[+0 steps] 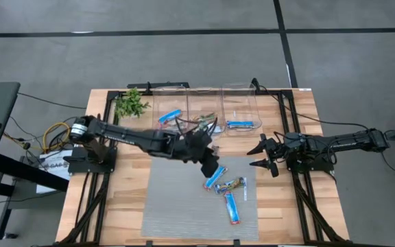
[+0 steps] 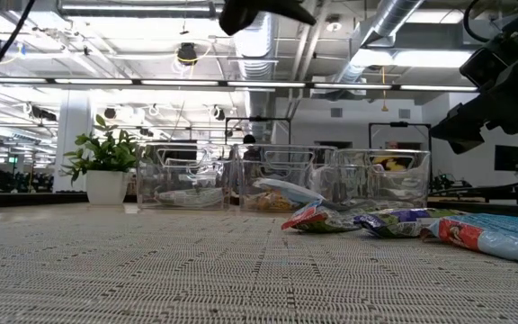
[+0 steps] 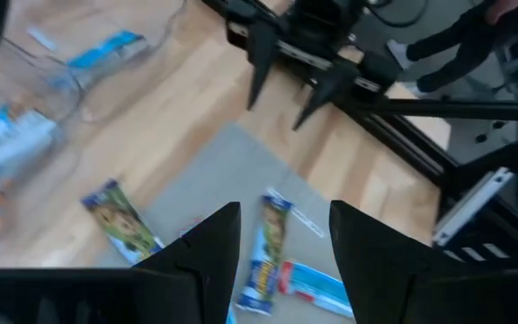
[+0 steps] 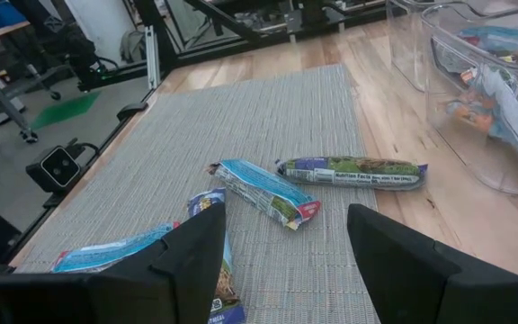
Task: Pick and place Granola Bars by type
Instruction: Put the red granola bar into the left transparent bin
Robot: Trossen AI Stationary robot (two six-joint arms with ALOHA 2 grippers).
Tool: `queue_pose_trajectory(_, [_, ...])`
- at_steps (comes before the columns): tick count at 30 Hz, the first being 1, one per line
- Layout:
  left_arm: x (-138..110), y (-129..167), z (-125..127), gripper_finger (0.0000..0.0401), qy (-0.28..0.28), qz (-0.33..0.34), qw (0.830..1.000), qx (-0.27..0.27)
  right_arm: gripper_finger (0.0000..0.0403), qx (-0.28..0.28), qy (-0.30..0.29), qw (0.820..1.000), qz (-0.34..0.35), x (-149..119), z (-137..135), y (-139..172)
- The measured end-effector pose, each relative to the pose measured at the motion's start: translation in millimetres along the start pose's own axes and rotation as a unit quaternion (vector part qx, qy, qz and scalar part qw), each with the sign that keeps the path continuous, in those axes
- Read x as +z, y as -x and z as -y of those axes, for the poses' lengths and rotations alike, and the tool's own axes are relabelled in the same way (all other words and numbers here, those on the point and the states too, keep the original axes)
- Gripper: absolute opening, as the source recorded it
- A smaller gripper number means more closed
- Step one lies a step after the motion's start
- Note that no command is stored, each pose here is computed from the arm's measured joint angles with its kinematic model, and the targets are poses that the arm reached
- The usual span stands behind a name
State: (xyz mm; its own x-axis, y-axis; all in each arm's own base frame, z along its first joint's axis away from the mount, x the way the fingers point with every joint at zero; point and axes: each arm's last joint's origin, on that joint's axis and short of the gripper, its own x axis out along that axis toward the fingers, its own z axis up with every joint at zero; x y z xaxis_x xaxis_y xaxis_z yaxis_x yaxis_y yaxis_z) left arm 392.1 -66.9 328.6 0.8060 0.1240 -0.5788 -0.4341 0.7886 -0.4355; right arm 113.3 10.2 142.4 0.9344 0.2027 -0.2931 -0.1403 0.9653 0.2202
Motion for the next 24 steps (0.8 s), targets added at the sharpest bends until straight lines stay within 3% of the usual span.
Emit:
queue_pose_trajectory(8, [-10,-2,5,0.0164,0.028,-0.008,1.000,0.006,0.0226,0.000,0.000,1.000,0.000,0,0,0])
queue_pose_trajectory(19, [-42,-75,9,0.0164,0.042,-0.122,0.992,0.004,0.0226,0.000,0.000,1.000,0.000,0,0,0])
queue_pose_trajectory(24, [-53,-99,11,0.0164,0.029,-0.179,0.982,0.051,0.0226,0.000,0.000,1.000,0.000,0,0,0])
